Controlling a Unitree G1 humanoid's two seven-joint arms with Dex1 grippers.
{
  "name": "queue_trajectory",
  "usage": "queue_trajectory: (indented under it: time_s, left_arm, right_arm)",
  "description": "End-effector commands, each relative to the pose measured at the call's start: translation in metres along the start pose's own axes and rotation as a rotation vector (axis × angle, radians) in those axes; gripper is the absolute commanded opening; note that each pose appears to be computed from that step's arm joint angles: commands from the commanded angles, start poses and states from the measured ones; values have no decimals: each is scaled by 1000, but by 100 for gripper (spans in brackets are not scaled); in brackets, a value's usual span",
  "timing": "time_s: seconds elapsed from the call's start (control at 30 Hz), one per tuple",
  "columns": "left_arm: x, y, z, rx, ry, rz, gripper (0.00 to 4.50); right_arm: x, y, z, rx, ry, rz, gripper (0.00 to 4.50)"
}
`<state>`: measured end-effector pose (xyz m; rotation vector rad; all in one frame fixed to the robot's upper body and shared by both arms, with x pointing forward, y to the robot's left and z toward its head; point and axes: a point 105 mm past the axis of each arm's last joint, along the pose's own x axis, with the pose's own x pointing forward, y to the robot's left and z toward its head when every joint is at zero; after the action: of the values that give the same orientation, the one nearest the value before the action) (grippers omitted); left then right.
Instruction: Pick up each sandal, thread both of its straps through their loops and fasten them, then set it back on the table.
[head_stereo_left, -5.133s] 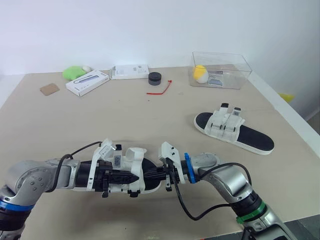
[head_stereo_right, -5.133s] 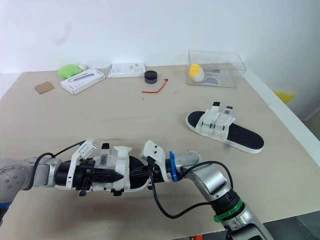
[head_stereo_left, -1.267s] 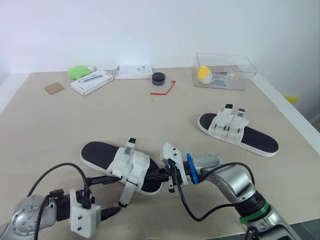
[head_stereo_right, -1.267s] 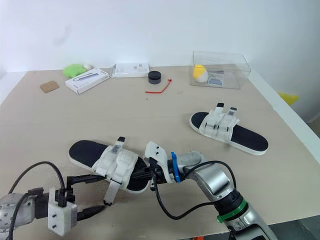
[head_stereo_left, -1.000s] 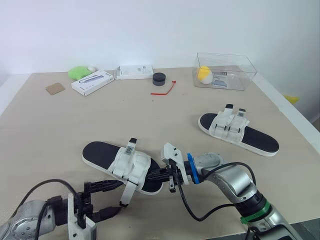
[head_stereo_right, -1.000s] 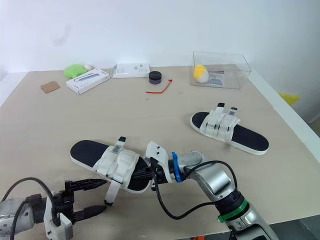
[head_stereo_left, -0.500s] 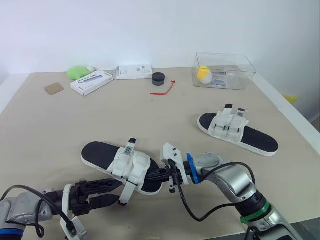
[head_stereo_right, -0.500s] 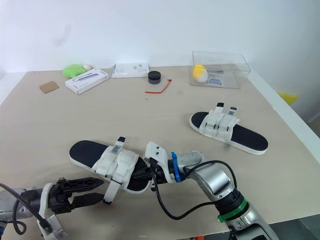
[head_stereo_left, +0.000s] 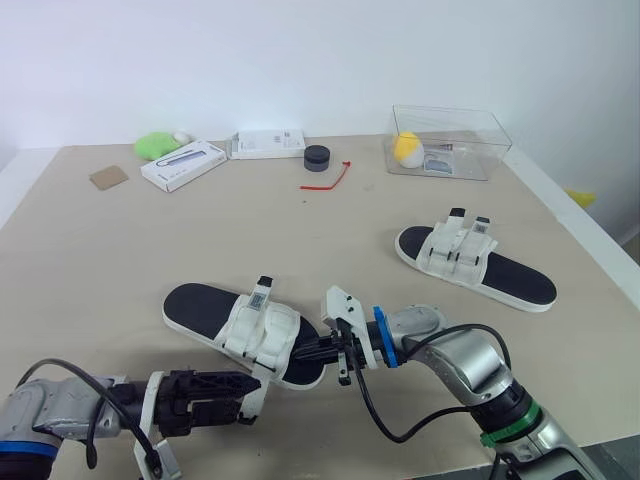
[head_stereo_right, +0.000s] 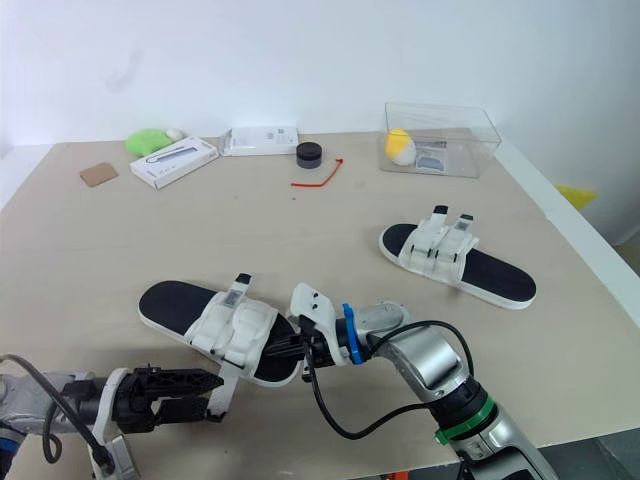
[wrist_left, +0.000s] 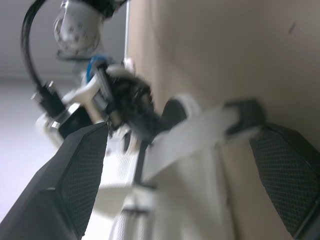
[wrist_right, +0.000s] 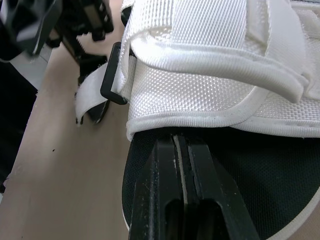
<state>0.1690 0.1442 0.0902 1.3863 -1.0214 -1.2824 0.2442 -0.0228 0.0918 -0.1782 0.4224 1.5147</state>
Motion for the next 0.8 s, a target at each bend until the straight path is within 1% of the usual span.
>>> queue_trajectory:
  time_s: [0.03, 0.07, 0.17, 0.2, 0.23, 0.27, 0.37, 0.4, 0.43, 0.53, 0.63, 0.7, 0.8]
  left_arm:
    - [3, 2, 5, 16, -34, -2, 447]
    - [3, 2, 5, 13, -36, -1, 447]
    - [4, 2, 4, 12, -38, 3, 364]
    - [5, 2, 4, 11, -37, 4, 306]
    - [5, 1, 3, 9, -36, 3, 270]
    - [5, 1, 3, 8, -36, 2, 225]
    - [6, 1, 3, 5, -36, 3, 88]
    - [7, 1, 3, 3, -36, 6, 32]
    - [7, 2, 3, 2, -36, 8, 2]
    - [8, 4, 5, -10, -52, 31, 2]
    - [11, 18, 21, -69, -151, 93, 2]
    - [12, 29, 24, -105, -168, 129, 2]
    - [13, 47, 23, -241, -156, 148, 2]
  right_arm:
    - [1, 0, -7, 18, 34, 1, 0]
    - [1, 0, -7, 18, 35, 0, 0]
    - [1, -1, -7, 17, 36, -2, 0]
    - [1, -1, -7, 17, 36, -2, 0]
    - [1, -1, -7, 17, 36, -3, 0]
    - [1, -1, -7, 17, 36, -3, 0]
    - [0, -1, -7, 15, 37, -3, 0]
    - [0, -1, -7, 15, 37, -3, 0]
    - [0, -1, -7, 15, 37, -2, 0]
    - [0, -1, -7, 14, 38, -1, 0]
    - [0, -1, -7, 14, 40, 1, 0]
    - [0, -1, -8, 14, 41, 2, 0]
    - [0, -1, -8, 13, 43, 2, 0]
